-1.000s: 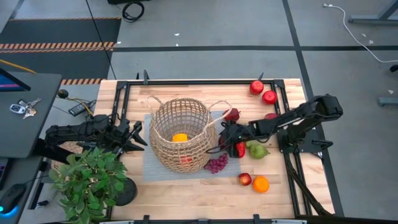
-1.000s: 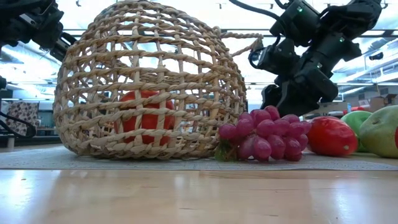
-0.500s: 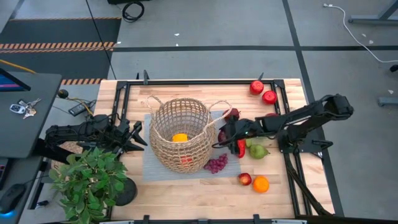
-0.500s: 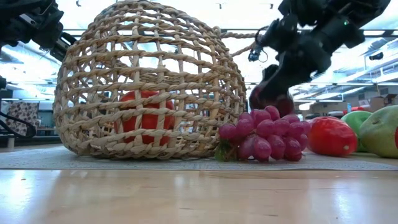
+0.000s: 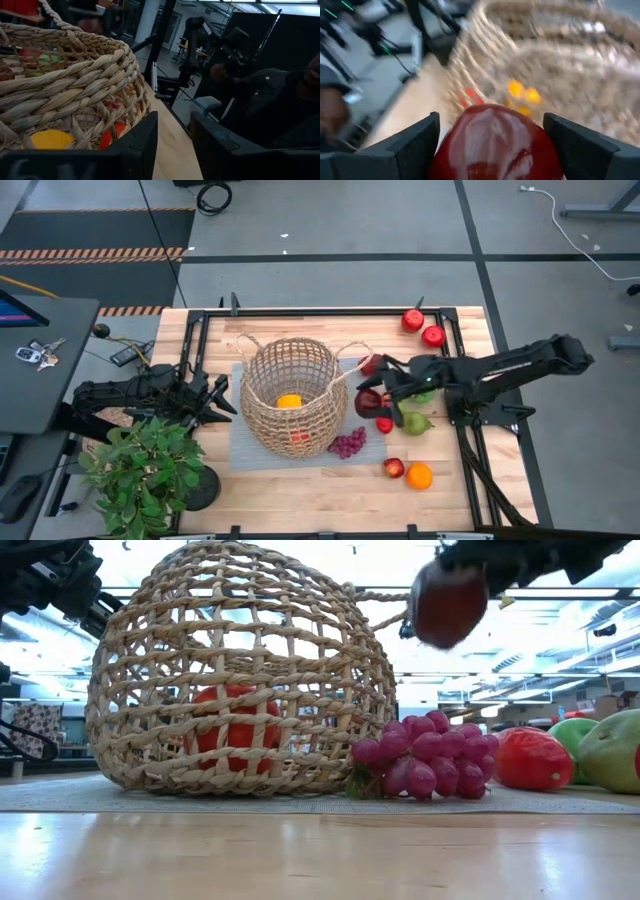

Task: Build produce basket
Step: Put the red apple into the brown basket

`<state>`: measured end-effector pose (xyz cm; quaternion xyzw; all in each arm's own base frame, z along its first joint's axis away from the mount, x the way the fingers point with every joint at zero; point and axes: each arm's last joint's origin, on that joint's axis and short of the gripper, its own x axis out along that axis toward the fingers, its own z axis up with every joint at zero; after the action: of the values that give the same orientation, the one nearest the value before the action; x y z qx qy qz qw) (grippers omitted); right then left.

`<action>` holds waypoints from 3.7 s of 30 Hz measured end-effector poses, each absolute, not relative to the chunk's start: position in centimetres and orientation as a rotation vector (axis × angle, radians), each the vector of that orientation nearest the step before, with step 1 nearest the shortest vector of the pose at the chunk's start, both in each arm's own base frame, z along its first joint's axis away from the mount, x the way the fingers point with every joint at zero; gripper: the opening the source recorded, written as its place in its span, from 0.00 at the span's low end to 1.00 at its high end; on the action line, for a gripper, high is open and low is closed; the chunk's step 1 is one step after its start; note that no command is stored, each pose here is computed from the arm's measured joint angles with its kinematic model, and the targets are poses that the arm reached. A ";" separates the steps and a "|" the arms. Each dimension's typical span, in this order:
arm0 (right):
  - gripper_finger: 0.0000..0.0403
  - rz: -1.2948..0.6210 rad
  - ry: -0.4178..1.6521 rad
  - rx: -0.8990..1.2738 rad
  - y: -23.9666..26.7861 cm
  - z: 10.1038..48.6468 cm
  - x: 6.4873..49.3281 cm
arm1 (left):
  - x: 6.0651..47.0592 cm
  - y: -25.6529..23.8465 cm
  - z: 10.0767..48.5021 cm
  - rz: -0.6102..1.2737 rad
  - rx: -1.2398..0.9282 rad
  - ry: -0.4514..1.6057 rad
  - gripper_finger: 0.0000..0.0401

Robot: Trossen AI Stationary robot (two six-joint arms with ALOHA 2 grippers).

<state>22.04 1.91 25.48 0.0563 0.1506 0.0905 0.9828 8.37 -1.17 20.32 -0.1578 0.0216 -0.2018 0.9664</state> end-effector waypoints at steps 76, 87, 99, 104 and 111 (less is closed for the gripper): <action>0.88 -0.387 0.019 -1.632 2.7 29.9 28.8 | 8.4 -1.2 20.3 -0.408 -0.319 0.044 0.30; 0.88 -0.365 -0.120 -1.130 1.9 30.2 28.8 | 8.4 -1.2 20.3 -0.408 -0.319 0.044 0.30; 0.88 -0.330 -0.198 -0.466 -2.1 30.1 28.9 | 8.4 -1.2 20.3 -0.408 -0.319 0.044 0.30; 0.88 -0.237 -0.158 -0.266 -3.1 31.3 29.7 | 8.4 -1.2 20.3 -0.408 -0.319 0.044 0.30; 0.88 -0.182 -0.057 0.085 -4.3 34.1 30.4 | 8.4 -1.2 20.3 -0.408 -0.320 0.044 0.30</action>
<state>30.44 -4.32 34.07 0.0422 -0.0283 -0.0906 0.9946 8.37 -1.17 20.31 -0.1580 0.0217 -0.2018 0.9664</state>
